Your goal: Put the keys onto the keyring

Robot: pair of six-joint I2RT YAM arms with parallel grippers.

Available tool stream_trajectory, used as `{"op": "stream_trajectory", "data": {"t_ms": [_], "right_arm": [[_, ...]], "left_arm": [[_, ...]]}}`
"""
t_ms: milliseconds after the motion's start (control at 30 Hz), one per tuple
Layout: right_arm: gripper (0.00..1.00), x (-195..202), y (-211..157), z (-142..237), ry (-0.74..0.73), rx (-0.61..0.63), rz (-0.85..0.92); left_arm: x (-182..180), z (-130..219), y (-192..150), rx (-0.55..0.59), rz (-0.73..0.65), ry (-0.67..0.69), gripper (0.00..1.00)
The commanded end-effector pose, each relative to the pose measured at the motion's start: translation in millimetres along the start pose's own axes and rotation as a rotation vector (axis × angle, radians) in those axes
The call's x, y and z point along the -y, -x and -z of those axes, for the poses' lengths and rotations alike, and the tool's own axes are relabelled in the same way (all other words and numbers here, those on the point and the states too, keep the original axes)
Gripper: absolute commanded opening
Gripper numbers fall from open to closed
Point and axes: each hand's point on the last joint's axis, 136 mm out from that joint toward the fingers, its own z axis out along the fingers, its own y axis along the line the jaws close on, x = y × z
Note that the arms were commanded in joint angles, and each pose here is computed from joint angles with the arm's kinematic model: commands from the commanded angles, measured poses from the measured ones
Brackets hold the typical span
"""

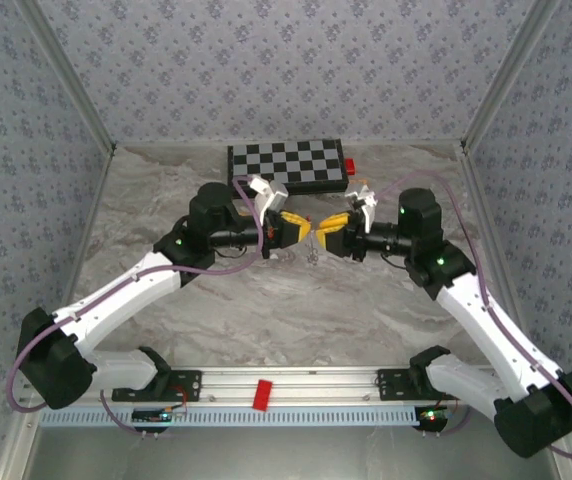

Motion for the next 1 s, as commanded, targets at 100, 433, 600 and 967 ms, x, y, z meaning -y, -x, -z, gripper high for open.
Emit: {"op": "stream_trajectory", "data": {"t_ms": [100, 433, 600, 967], "right_arm": [[0.30, 13, 19, 18, -0.107, 0.207, -0.054], [0.27, 15, 31, 27, -0.152, 0.310, -0.091], [0.26, 9, 32, 18, -0.129, 0.300, -0.052], [0.21, -1, 38, 1, -0.105, 0.277, 0.014]], "left_arm": [[10, 8, 24, 0.100, -0.001, 0.047, 0.00], [8, 4, 25, 0.123, 0.055, 0.062, 0.00], [10, 3, 23, 0.123, 0.056, 0.048, 0.00], [12, 2, 21, 0.104, 0.056, 0.030, 0.00]]}}
